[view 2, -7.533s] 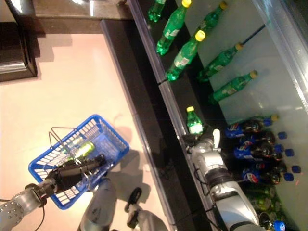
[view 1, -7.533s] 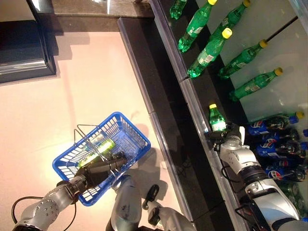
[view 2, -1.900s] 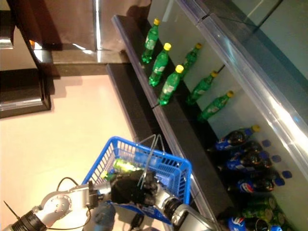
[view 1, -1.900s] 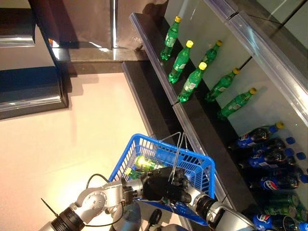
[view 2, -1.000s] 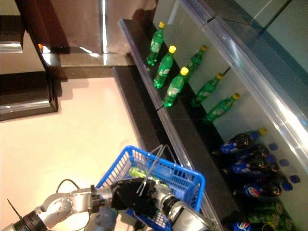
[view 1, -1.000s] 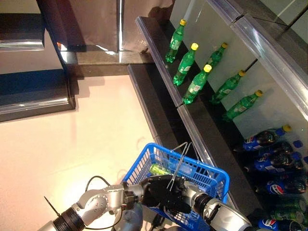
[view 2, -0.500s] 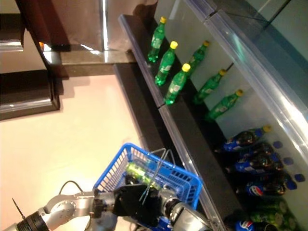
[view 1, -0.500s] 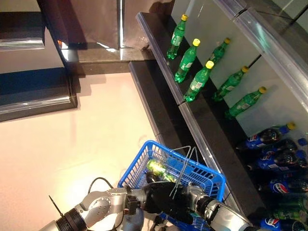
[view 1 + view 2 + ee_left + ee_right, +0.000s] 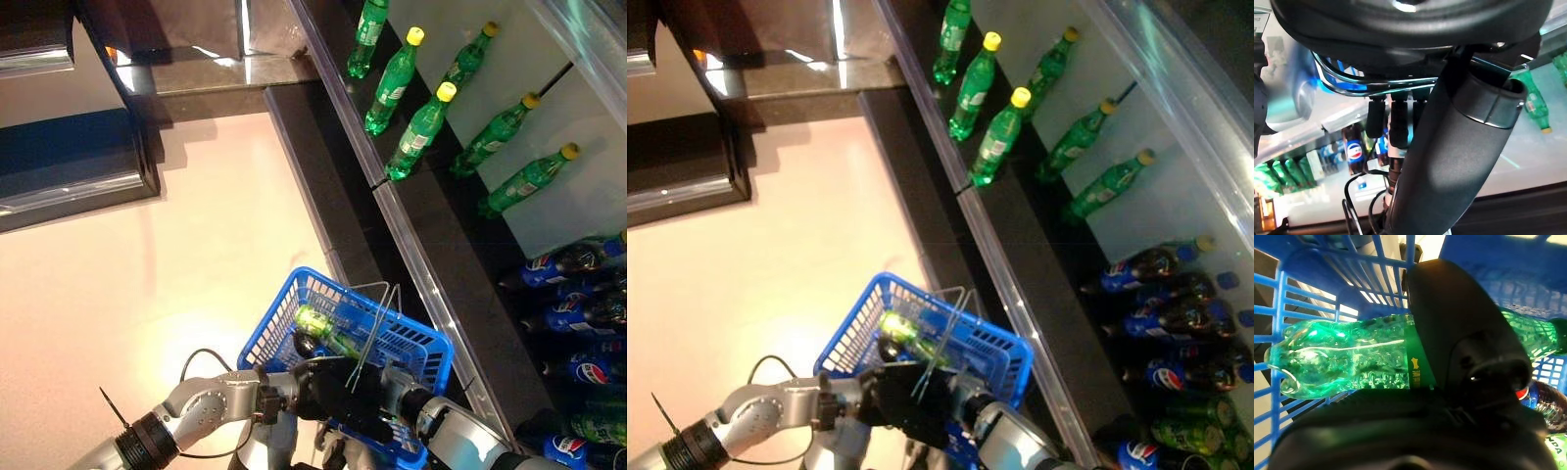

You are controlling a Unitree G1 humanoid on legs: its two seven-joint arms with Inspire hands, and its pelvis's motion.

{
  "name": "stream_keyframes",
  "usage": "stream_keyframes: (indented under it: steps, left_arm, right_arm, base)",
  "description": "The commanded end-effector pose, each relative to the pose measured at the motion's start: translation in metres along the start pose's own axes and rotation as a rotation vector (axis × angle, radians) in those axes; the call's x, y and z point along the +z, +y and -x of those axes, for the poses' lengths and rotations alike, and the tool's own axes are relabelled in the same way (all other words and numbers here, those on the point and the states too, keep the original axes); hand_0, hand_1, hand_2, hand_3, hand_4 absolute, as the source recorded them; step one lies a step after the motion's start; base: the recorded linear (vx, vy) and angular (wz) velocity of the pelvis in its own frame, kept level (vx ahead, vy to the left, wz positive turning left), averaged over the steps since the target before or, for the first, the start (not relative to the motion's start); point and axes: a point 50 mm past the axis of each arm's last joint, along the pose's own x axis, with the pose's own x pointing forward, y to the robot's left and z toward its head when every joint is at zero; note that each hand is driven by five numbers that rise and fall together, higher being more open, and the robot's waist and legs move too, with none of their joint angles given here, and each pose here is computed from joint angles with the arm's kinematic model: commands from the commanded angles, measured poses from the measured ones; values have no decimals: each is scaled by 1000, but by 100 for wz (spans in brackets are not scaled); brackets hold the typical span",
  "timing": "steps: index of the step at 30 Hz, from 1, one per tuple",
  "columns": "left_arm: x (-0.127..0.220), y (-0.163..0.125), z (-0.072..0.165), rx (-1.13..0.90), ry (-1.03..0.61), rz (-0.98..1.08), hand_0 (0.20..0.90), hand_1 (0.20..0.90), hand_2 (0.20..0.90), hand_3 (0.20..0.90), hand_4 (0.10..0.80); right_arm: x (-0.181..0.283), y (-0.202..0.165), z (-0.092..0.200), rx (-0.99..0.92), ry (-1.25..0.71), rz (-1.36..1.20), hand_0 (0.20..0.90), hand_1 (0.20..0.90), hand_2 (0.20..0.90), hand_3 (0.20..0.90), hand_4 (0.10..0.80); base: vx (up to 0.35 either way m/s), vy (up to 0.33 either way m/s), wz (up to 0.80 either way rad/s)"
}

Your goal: Pick up the drink and place into the basket.

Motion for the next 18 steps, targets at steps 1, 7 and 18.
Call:
stream_keyframes:
  steps: [1, 7, 18]
  left_arm:
    - [70, -212, 7, -1378, -461, -273, 300, 300, 300, 200, 100]
    - [83, -216, 1, -1260, -538, -240, 300, 300, 300, 200, 100]
    - [96, -208, 0, -1023, -700, -350, 300, 300, 300, 200, 100]
  right_arm:
    - [10, -16, 3, -109, -13, -115, 900, 900, 900, 900, 800]
    - [53, -46, 18, -320, -212, -239, 900, 900, 900, 900, 800]
    - [107, -79, 61, -561, -513, -370, 900, 900, 900, 900, 800]
  base:
    - [15, -59, 0]
    - [-7, -62, -1]
    - [-26, -19, -7]
